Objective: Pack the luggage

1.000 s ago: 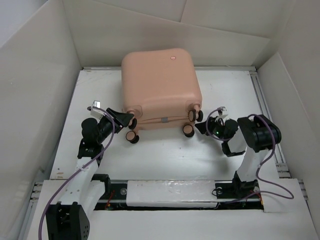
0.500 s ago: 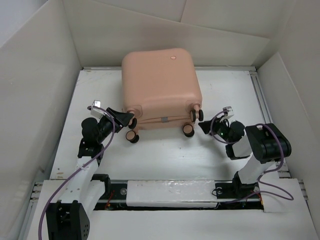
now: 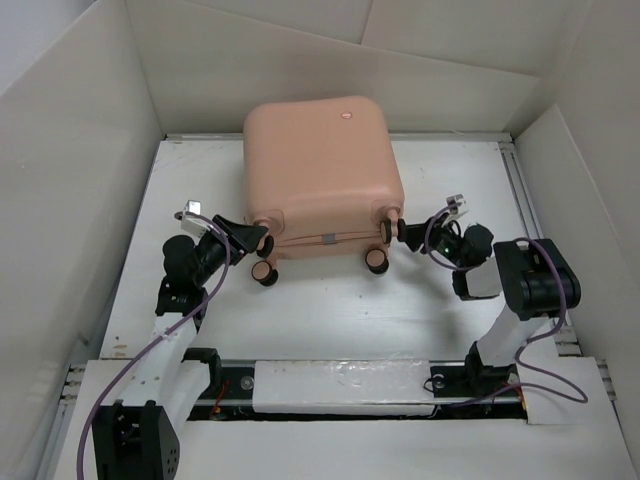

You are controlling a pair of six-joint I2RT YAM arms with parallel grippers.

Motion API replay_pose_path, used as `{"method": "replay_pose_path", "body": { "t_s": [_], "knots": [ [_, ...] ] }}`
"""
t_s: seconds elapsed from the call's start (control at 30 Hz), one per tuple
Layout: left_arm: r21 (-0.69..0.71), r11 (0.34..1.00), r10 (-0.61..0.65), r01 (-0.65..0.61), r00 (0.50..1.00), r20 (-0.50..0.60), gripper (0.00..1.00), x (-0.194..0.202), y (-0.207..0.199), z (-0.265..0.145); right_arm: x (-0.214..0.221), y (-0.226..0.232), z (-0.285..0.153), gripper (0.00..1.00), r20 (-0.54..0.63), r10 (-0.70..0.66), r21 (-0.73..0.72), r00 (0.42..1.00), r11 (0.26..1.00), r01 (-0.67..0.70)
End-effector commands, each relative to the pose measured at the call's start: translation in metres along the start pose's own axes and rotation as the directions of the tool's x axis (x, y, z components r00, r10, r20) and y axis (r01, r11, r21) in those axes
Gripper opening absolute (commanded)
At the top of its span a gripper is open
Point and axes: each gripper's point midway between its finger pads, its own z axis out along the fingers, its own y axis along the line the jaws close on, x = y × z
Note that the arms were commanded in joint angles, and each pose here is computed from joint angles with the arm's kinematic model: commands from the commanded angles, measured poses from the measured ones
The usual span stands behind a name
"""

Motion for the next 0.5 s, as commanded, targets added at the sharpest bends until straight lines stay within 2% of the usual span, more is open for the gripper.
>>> {"method": "replay_pose_path", "body": {
  "t_s": [0.0,0.17,0.47],
  "knots": [
    [0.138,0.986,0.083,-0.096,0.992,0.096,0.0,-0.026,-0.041,-0.002,-0.096,0.066,0.001,0.5,0.371,-0.254,-0.227,0.893,0.908,0.353],
    [0.131,0.986,0.088,-0.1,0.992,0.092,0.0,-0.025,-0.038,0.0,-0.092,0.073,0.001,0.43,0.353,-0.26,-0.273,0.899,0.89,0.365],
    [0.125,0.988,0.084,-0.095,0.993,0.087,0.0,-0.023,-0.035,0.0,-0.101,0.086,-0.006,0.42,0.37,-0.283,-0.304,0.885,0.863,0.404]
  ]
}}
